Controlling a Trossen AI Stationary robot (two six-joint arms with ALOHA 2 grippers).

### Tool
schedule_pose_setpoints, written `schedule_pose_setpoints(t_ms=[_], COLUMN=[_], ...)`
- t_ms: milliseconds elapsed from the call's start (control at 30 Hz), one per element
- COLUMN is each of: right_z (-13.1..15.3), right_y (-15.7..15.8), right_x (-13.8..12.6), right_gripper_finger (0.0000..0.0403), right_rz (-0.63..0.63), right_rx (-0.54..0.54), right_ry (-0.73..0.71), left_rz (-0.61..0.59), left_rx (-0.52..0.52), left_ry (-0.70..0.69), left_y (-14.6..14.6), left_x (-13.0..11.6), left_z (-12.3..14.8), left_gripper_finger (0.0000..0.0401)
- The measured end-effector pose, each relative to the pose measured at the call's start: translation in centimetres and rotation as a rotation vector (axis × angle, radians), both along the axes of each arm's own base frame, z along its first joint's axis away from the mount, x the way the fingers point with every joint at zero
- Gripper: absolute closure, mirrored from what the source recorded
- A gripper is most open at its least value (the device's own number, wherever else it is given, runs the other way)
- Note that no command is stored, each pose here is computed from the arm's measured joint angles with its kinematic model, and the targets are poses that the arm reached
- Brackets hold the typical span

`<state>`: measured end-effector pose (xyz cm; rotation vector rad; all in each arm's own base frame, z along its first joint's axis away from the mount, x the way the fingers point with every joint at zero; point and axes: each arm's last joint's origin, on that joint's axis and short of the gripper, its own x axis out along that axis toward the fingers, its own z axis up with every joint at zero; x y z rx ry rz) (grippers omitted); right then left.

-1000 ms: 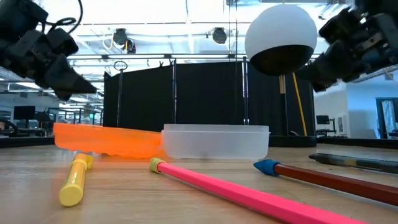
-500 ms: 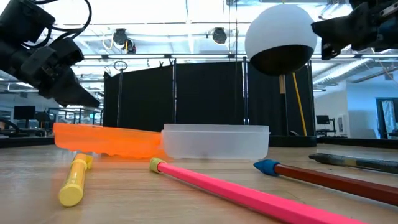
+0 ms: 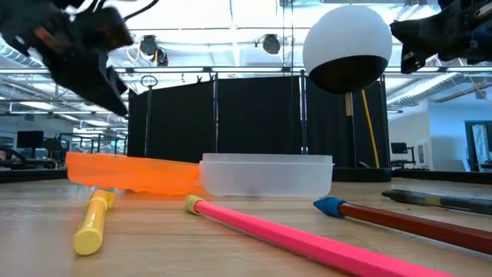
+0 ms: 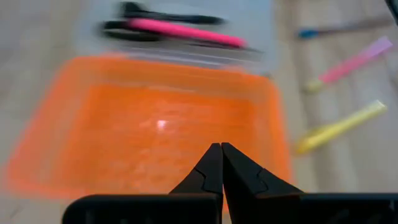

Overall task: Pick & place school supplies into a supply box
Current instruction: Put the yellow pen into the orange supply box

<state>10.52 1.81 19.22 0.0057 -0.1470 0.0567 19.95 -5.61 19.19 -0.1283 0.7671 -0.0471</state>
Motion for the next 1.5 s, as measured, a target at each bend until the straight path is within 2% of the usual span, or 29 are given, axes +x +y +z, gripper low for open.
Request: schedule_pose_setpoints(t_ms=[167, 267, 467, 633, 800, 1000, 1200, 1367, 1500], right_z=[0.3, 0.1, 0.1, 0.1, 0.2, 0.1, 0.1, 0.1, 0.1], right_y=[0.0, 0.0, 0.0, 0.0, 0.0, 0.0, 0.0, 0.0, 0.0], right_x=[-0.2, -0.1, -0.1, -0.1, -0.1, -0.1, -0.1, -0.1, -0.1], right_gripper_finger=[0.0403, 0.0403, 0.0403, 0.0403, 0.0403, 0.0403, 0.0403, 0.0403, 0.0403], right_rz=[-0.001, -0.004, 0.002, 0.002, -0.001, -0.003, -0.004, -0.004, -0.004], right_rx=[0.021, 0.007, 0.028, 0.025, 0.02, 0.014, 0.012, 0.011, 0.01], right_ry=[-0.11, -0.095, -0.093, -0.097, -0.098, -0.099, -0.098, -0.094, -0.09], left_rz=[-0.261, -0.397, -0.522, -0.572, -0.645, -0.677, -0.677, -0.718, -0.724], left_rx=[0.039, 0.092, 0.244, 0.375, 0.399, 0.448, 0.437, 0.359, 0.351], left_ry=[0.18, 0.258, 0.314, 0.362, 0.416, 0.454, 0.453, 0.453, 0.438], left_y=[-5.2, -8.5, -13.6, -16.1, -17.1, -16.8, -16.1, -15.8, -15.7], left_x=[4.6, 7.0, 11.0, 13.0, 13.9, 14.2, 14.6, 14.2, 13.9], left_z=[0.7, 0.7, 1.0, 0.5, -1.8, -3.3, -3.8, -5.0, -5.8], left_gripper_finger=[0.039, 0.037, 0.0284, 0.0214, 0.0182, 0.0178, 0.0179, 0.0203, 0.0238])
